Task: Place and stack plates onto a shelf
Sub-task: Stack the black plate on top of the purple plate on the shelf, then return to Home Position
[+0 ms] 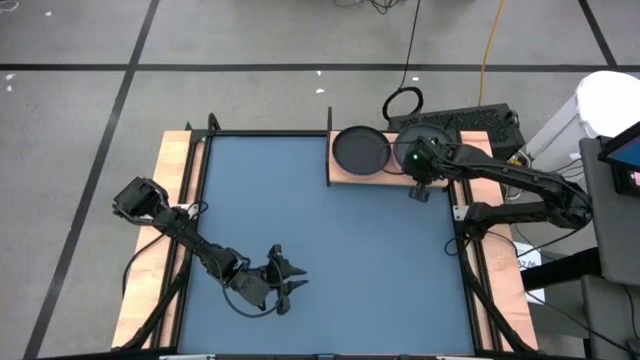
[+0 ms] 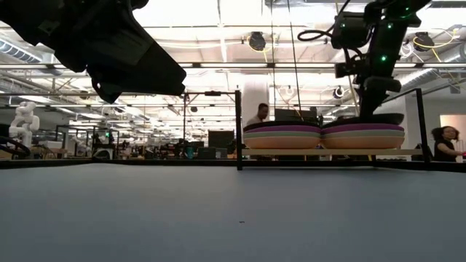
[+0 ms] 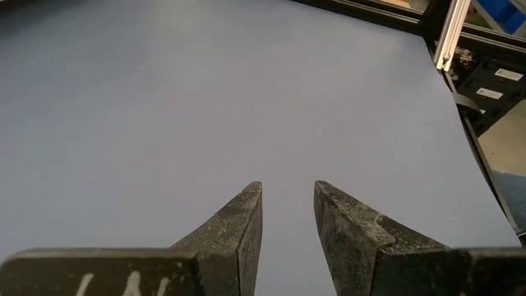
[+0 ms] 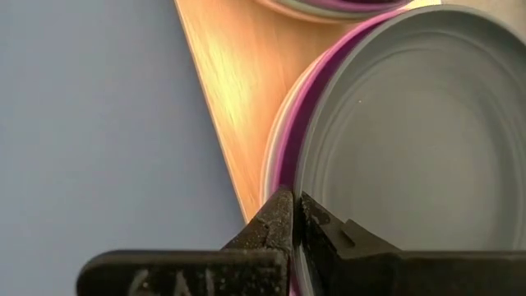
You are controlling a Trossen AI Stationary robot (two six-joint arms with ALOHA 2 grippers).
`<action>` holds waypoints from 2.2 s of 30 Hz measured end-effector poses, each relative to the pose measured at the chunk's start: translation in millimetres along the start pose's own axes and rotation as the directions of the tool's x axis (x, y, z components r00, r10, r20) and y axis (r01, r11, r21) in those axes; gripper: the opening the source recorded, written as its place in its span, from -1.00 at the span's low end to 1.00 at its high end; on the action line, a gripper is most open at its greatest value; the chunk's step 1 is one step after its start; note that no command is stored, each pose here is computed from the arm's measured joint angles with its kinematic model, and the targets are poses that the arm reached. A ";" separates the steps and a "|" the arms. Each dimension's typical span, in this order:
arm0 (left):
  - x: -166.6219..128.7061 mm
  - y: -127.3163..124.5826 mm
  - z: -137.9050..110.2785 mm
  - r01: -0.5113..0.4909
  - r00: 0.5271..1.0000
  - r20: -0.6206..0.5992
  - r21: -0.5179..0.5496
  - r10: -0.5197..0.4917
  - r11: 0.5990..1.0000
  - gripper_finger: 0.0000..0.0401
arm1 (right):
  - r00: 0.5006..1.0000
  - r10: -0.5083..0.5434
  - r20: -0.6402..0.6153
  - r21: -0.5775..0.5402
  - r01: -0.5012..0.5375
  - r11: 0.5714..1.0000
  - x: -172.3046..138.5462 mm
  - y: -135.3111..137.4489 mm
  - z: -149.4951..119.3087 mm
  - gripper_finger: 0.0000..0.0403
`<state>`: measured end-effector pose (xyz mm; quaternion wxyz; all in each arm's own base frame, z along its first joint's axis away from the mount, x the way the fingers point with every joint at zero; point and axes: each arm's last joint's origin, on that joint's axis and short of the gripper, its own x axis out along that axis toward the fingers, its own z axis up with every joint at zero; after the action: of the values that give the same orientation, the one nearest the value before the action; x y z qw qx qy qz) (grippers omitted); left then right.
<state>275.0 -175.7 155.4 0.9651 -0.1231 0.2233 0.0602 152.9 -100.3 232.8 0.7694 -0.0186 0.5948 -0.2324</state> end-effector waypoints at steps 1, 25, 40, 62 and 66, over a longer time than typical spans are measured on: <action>0.0 0.0 0.0 0.000 1.000 0.000 0.000 0.000 1.000 -0.41 | 1.000 0.000 -0.001 -0.001 0.000 1.000 1.1 0.4 -0.5 -0.99; 0.1 0.1 0.0 -0.001 1.000 0.000 0.003 0.001 1.000 -0.41 | 0.998 0.002 0.059 -0.010 -0.002 1.000 9.6 2.6 1.4 -0.99; 0.2 0.7 -0.4 -0.006 1.000 -0.005 0.013 0.006 1.000 -0.41 | 0.998 -0.003 0.062 0.001 0.003 1.000 9.5 2.3 1.8 -0.92; 2.4 4.7 1.2 -0.041 0.999 0.007 0.017 0.040 0.999 -0.41 | 0.971 0.047 0.232 0.142 -0.082 0.986 -25.6 18.0 -8.2 -0.32; 5.2 8.6 3.7 -0.055 0.998 0.011 0.014 0.055 0.998 -0.41 | 0.932 0.131 0.339 0.126 -0.183 0.975 -39.5 29.9 -8.1 -0.31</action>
<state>279.7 -166.1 154.5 0.9650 -0.1097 0.2221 0.0857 148.1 -56.6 257.1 0.8729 0.0509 0.4379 -0.2093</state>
